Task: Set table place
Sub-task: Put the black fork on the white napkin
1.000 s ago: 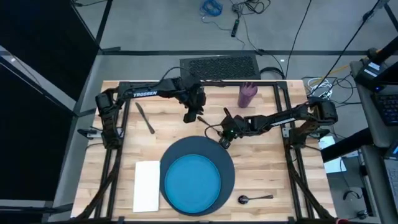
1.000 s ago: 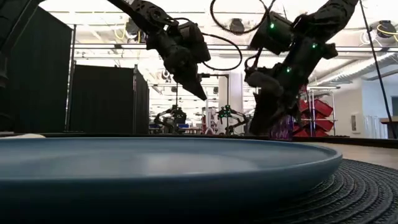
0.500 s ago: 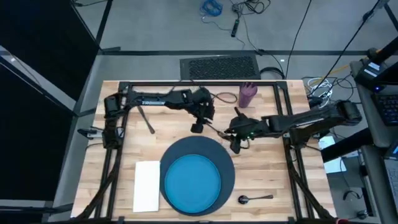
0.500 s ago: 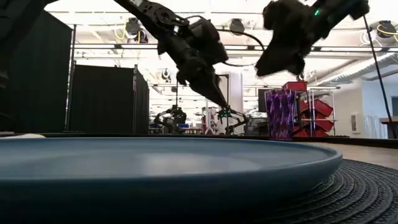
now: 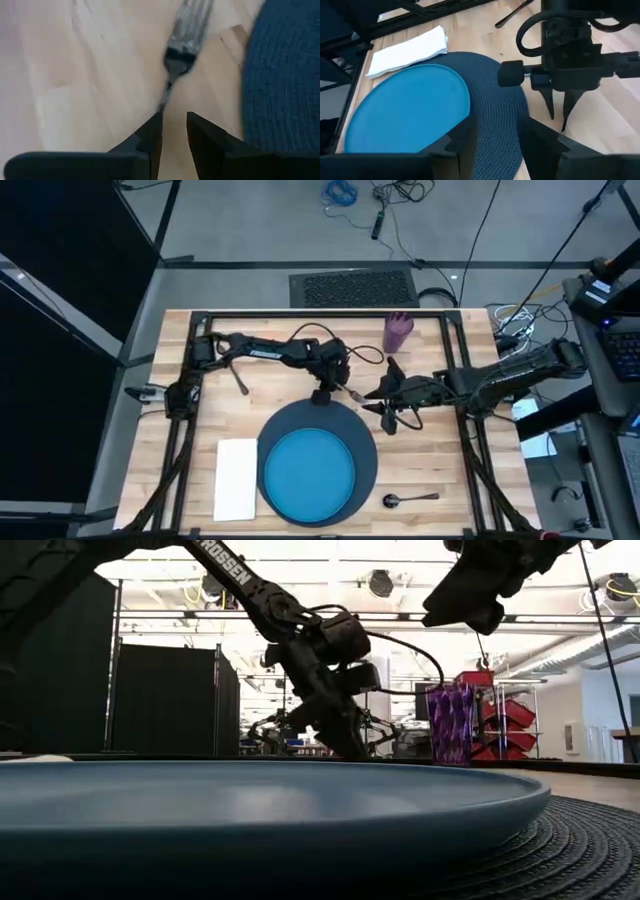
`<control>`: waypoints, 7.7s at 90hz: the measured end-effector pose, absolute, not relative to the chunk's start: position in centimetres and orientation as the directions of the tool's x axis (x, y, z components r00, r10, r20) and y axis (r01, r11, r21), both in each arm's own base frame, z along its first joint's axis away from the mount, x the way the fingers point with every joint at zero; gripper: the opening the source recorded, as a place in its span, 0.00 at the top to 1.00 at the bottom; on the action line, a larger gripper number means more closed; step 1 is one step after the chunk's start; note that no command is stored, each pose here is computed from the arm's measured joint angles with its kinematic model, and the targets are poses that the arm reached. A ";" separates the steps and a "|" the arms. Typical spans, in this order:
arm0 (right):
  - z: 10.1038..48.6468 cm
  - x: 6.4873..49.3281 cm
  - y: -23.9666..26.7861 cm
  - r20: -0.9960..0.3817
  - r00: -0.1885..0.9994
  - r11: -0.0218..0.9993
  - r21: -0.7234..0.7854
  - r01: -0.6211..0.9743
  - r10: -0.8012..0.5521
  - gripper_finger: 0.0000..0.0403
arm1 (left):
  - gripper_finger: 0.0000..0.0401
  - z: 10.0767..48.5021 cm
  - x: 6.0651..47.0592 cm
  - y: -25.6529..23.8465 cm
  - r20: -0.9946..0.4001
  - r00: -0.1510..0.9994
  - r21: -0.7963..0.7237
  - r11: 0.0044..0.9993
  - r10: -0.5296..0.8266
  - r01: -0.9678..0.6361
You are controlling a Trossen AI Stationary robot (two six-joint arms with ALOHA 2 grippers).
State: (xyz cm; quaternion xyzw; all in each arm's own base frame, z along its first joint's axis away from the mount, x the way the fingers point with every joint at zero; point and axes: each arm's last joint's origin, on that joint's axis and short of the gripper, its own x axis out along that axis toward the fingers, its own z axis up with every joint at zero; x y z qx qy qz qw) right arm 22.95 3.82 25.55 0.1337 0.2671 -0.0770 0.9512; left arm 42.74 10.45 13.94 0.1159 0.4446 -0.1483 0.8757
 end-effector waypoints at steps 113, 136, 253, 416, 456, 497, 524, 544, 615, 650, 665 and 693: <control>25.6 23.0 3.8 -0.527 0.847 0.952 0.215 0.217 -0.074 0.69 | 0.84 12.8 42.7 11.2 -0.839 0.525 0.064 0.933 -0.142 0.355; 25.6 23.0 3.8 -0.526 0.847 0.952 0.215 0.217 -0.074 0.69 | 0.99 12.8 42.8 10.9 -0.851 0.514 0.090 0.933 -0.109 0.347; 22.8 19.7 5.6 -0.808 0.581 0.967 0.069 0.247 -0.091 0.69 | 1.00 29.9 28.1 2.2 -0.971 0.232 -0.177 0.814 -0.053 -0.553; 23.0 15.5 13.7 -0.768 0.625 0.990 0.130 -0.061 0.140 0.69 | 1.00 18.6 19.5 -22.0 -0.976 -0.157 0.182 0.168 0.149 -0.969; 23.0 15.5 13.7 -0.766 0.627 0.989 0.129 -0.065 0.141 0.69 | 1.00 16.0 20.9 -23.0 -0.983 -0.138 0.157 0.168 0.120 -0.973; 23.1 15.6 13.8 -0.764 0.629 0.989 0.130 -0.067 0.143 0.69 | 1.00 15.5 22.1 -22.9 -0.992 -0.063 0.079 0.152 0.107 -0.985; 23.1 15.5 13.8 -0.764 0.628 0.989 0.131 -0.068 0.145 0.69 | 0.87 15.5 22.1 -22.9 -0.992 -0.061 0.078 0.156 0.108 -0.985; 23.1 15.6 13.8 -0.764 0.629 0.989 0.131 -0.068 0.144 0.69 | 0.80 15.5 22.1 -22.9 -0.992 -0.063 0.083 0.183 0.110 -0.980; 23.1 15.6 13.8 -0.759 0.634 0.989 0.134 -0.070 0.148 0.69 | 0.79 14.8 21.8 -22.5 -0.989 -0.057 0.087 0.226 0.136 -0.970; 23.1 15.6 13.8 -0.759 0.634 0.988 0.136 -0.068 0.148 0.69 | 0.89 14.4 21.9 -22.6 -0.994 -0.032 0.055 0.235 0.100 -0.971; 23.2 15.6 13.8 -0.755 0.637 0.988 0.139 -0.069 0.151 0.69 | 0.98 14.4 21.9 -22.6 -0.994 -0.034 0.057 0.233 0.100 -0.971; 23.2 15.6 13.8 -0.755 0.638 0.988 0.139 -0.071 0.152 0.69 | 1.00 14.9 21.9 -22.6 -0.992 -0.055 0.080 0.231 0.112 -0.970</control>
